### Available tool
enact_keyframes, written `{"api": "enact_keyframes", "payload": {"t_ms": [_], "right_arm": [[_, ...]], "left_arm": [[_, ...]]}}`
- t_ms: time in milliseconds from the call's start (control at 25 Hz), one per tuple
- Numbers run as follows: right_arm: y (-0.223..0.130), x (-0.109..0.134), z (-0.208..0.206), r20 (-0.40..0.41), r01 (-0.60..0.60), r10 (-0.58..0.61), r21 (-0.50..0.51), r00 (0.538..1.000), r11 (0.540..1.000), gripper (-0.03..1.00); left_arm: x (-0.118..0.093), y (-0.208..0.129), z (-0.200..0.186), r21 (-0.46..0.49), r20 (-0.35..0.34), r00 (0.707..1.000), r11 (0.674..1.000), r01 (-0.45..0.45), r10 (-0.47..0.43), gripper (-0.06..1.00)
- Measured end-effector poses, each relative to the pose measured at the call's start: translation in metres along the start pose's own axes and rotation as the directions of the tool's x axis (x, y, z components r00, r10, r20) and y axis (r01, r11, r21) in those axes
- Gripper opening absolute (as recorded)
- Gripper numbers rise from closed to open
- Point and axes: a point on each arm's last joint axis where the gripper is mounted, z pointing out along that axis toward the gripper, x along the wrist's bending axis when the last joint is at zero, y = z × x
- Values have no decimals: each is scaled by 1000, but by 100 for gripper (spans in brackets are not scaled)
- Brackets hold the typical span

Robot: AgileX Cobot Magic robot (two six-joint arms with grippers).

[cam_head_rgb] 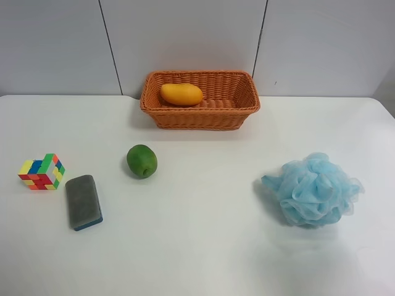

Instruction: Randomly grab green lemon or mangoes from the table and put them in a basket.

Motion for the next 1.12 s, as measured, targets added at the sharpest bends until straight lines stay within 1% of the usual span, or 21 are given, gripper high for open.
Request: {"api": "enact_keyframes", "payload": {"t_ms": [200, 280, 480, 640, 800, 1120], "right_arm": [[0, 0, 0, 0, 0, 0, 0, 1000, 1000, 98], [0, 0, 0, 0, 0, 0, 0, 1000, 1000, 98], [0, 0, 0, 0, 0, 0, 0, 1000, 1000, 98], [0, 0, 0, 0, 0, 0, 0, 1000, 1000, 98], [0, 0, 0, 0, 0, 0, 0, 1000, 1000, 98], [0, 0, 0, 0, 0, 0, 0, 1000, 1000, 98]], "left_arm": [[-2, 2, 7, -51, 18, 999, 998, -42, 43, 99], [-4, 1, 9, -54, 41, 997, 997, -58, 60, 99], [-6, 1, 9, -57, 52, 995, 995, -77, 80, 99], [-9, 1, 9, -57, 84, 991, 993, -103, 108, 99], [-10, 1, 9, -57, 96, 989, 993, -105, 110, 99], [-10, 1, 9, -58, 95, 989, 993, -106, 111, 99]]}}
